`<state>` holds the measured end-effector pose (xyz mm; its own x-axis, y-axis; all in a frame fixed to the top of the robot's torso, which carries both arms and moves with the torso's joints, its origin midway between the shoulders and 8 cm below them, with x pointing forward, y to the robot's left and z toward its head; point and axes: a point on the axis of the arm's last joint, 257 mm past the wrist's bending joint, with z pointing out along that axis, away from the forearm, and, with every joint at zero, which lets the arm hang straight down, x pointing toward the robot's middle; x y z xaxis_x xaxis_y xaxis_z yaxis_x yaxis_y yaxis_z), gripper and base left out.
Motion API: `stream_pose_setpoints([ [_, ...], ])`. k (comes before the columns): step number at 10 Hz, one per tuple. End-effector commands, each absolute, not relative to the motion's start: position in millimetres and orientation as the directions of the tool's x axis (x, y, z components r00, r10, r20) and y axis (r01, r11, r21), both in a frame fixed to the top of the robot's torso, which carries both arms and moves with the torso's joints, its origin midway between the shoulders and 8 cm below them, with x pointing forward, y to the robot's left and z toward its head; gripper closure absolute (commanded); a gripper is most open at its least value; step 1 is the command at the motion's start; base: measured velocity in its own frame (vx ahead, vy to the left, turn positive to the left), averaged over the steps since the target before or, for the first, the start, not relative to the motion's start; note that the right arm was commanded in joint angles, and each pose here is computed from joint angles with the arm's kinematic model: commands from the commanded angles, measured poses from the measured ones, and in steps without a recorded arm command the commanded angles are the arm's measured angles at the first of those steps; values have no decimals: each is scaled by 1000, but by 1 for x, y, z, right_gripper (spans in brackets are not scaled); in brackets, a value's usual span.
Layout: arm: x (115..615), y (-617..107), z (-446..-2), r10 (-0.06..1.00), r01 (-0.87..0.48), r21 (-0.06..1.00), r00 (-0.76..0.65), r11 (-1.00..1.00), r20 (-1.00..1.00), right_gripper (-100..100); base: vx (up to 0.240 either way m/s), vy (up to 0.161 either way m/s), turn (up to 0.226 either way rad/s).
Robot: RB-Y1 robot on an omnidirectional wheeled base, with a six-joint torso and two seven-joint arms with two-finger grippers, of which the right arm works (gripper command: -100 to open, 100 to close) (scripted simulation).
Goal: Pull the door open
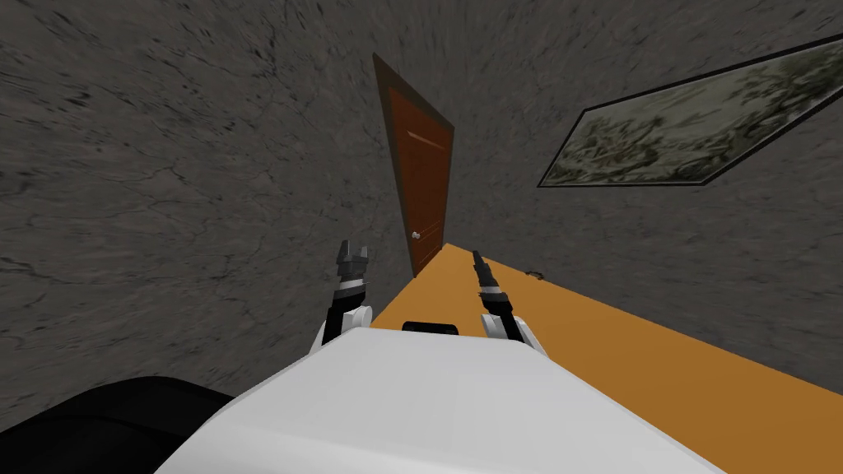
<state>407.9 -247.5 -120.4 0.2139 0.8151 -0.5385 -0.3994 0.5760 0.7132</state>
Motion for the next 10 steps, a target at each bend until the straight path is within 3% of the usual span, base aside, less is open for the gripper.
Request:
stream_pose_setpoints([
  [1, 410, -243, -130, 795, -390, 697, 210, 602, -569, -100, 75, -66, 82],
  [10, 417, -214, -192, 643, -347, 567, 165, 748, -748, -100, 80, -72, 110],
])
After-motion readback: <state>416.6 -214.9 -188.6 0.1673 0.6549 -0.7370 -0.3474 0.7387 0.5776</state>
